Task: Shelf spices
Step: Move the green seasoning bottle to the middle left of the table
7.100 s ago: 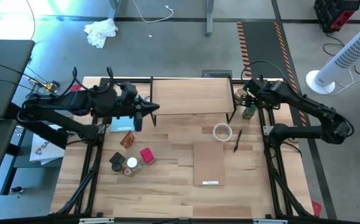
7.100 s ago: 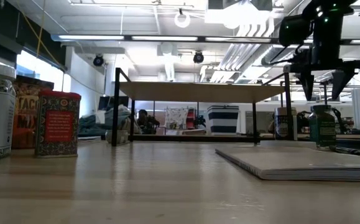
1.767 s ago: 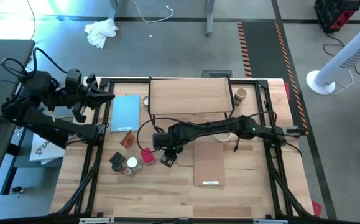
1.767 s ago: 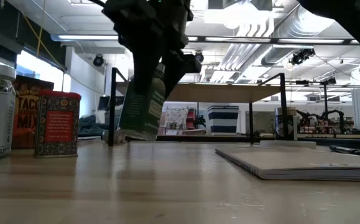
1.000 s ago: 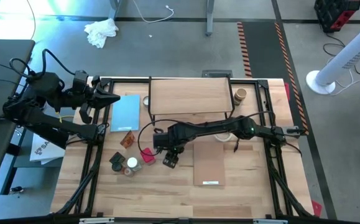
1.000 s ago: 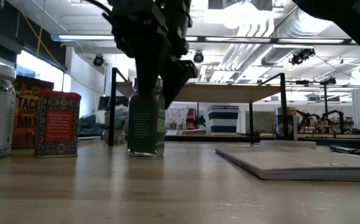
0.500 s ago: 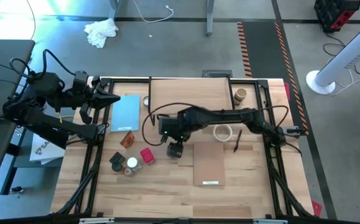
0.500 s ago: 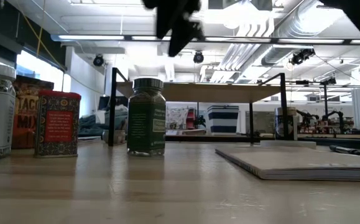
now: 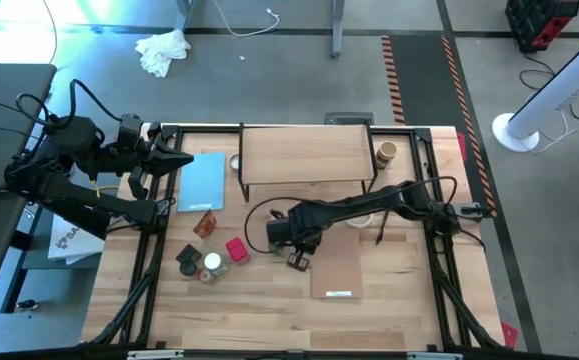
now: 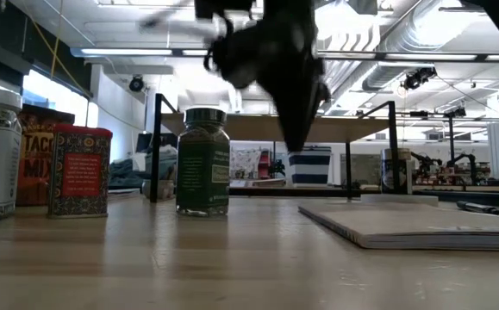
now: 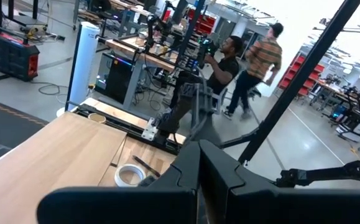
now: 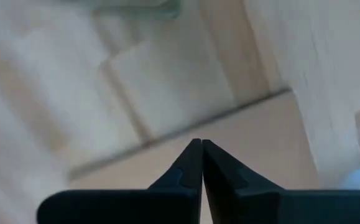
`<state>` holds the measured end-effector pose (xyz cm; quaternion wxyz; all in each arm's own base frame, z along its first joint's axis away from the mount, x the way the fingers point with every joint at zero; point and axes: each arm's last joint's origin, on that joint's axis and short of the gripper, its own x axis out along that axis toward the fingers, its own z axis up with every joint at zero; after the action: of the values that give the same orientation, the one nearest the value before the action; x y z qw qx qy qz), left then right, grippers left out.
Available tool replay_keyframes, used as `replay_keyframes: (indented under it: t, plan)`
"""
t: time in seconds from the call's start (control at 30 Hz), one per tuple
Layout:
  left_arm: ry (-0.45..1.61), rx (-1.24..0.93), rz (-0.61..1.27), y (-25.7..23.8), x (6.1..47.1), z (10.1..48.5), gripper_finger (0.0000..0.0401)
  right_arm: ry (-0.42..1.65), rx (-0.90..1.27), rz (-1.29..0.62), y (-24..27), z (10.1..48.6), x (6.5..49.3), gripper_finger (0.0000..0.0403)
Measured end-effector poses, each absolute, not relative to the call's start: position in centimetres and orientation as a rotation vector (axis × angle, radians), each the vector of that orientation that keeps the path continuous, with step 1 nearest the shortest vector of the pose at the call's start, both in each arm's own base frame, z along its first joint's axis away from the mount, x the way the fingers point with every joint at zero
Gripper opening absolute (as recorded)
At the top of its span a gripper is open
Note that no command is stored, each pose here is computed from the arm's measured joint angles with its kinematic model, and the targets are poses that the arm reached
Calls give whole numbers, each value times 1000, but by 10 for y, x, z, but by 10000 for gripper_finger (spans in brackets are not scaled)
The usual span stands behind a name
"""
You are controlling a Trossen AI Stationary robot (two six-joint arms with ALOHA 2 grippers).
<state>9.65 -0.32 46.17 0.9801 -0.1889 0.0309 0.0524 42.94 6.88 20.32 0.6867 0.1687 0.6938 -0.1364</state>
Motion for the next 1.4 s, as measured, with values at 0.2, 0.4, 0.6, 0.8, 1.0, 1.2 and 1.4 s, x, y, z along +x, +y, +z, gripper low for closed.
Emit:
replay_keyframes:
  t: [0.2, 0.4, 0.6, 0.8, 1.0, 1.2, 1.4]
  plan:
    - [59, -379, 122, -3, 96, 462, 0, 1341, 505, -318, 59, 195, 446, 1]
    - [58, -380, 125, -3, 96, 462, 0, 1276, 517, -265, 60, 207, 447, 0]
    - [55, -378, 140, -2, 96, 462, 0, 1224, 552, -181, 64, 208, 454, 0]
    - [53, -377, 151, -2, 96, 462, 0, 1124, 528, -216, 64, 211, 461, 0]
    - [52, -377, 152, -2, 96, 462, 0, 1052, 556, -174, 63, 213, 468, 0]
    - [52, -377, 155, -2, 96, 462, 0, 956, 578, -141, 60, 219, 477, 0]
    - [54, -376, 155, -2, 96, 462, 0, 869, 604, -79, 56, 209, 493, 0]
